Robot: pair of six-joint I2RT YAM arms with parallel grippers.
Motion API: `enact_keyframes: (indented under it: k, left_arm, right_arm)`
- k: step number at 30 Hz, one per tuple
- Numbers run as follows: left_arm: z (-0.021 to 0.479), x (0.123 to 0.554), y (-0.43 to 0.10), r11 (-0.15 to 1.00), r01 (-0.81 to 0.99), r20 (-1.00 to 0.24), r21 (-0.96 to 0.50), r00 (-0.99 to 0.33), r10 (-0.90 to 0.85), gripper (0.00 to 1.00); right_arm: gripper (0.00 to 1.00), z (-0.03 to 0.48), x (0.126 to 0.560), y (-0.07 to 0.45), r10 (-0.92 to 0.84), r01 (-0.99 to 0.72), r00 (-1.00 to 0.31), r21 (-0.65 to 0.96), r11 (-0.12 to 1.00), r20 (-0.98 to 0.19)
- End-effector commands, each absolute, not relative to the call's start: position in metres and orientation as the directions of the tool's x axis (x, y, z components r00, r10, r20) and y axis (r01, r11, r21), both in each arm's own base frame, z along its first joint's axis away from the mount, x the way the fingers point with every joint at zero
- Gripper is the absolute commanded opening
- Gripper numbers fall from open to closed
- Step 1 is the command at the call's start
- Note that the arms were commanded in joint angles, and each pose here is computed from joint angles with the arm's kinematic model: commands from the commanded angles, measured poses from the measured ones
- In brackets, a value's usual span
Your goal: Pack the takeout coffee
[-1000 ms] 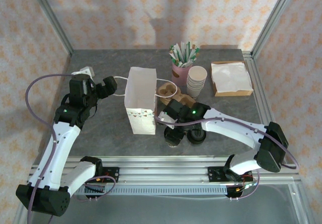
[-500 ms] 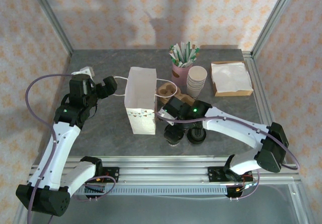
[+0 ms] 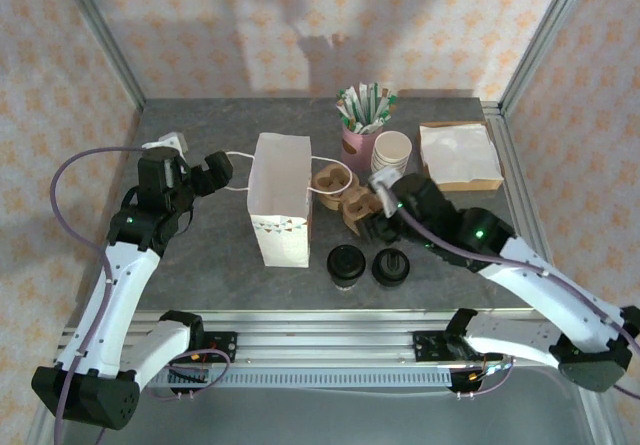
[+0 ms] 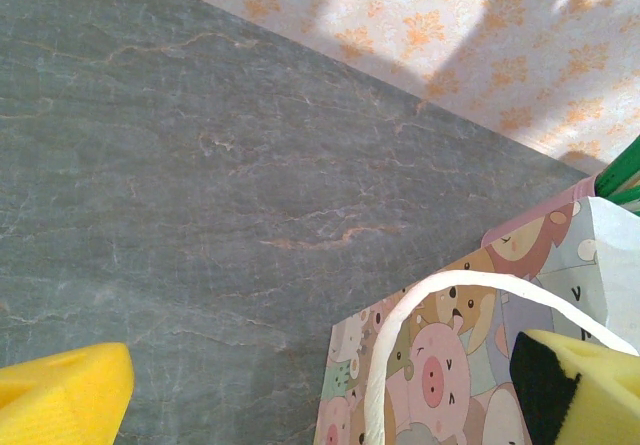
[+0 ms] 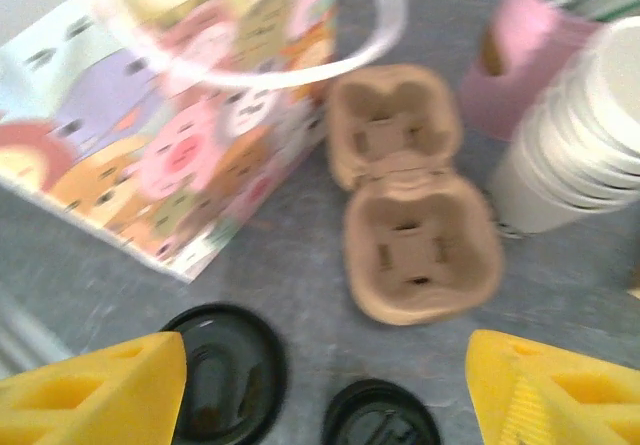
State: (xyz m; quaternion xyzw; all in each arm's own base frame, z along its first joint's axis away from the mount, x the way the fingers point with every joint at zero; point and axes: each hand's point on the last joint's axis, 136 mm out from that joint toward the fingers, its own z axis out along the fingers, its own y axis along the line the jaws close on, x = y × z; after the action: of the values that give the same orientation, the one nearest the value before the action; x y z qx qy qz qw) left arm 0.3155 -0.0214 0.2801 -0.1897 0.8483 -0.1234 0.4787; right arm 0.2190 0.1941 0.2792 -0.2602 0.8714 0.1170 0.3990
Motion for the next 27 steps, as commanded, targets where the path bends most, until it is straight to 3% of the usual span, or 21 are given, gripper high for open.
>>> enact_keyframes:
  k: [1, 4, 9, 18, 27]
  left_arm:
    - [0.299, 0.312, -0.020, 0.907, -0.189, -0.796, -0.375, -0.436, -0.420, 0.98]
    - [0.300, 0.311, -0.020, 0.908, -0.188, -0.797, -0.374, -0.436, -0.419, 0.98]
    - [0.302, 0.310, -0.019, 0.908, -0.188, -0.800, -0.375, -0.428, -0.419, 0.98]
    - [0.304, 0.309, -0.021, 0.908, -0.177, -0.802, -0.380, -0.426, -0.419, 0.98]
    - [0.304, 0.309, -0.021, 0.907, -0.176, -0.801, -0.381, -0.427, -0.419, 0.98]
  right_arm:
    - [0.70, 0.280, 0.250, 0.171, -0.254, -0.407, -0.621, 0.029, 0.913, -0.742]
    - [0.54, 0.265, 0.274, 0.167, -0.209, -0.360, -0.708, 0.090, 0.929, -0.674]
    - [0.46, 0.231, 0.300, 0.196, -0.261, -0.428, -0.774, 0.174, 0.887, -0.577]
    - [0.47, 0.169, 0.331, 0.217, -0.439, -0.547, -0.752, 0.093, 0.832, -0.492]
    - [0.47, 0.143, 0.343, 0.224, -0.543, -0.617, -0.728, 0.055, 0.785, -0.419]
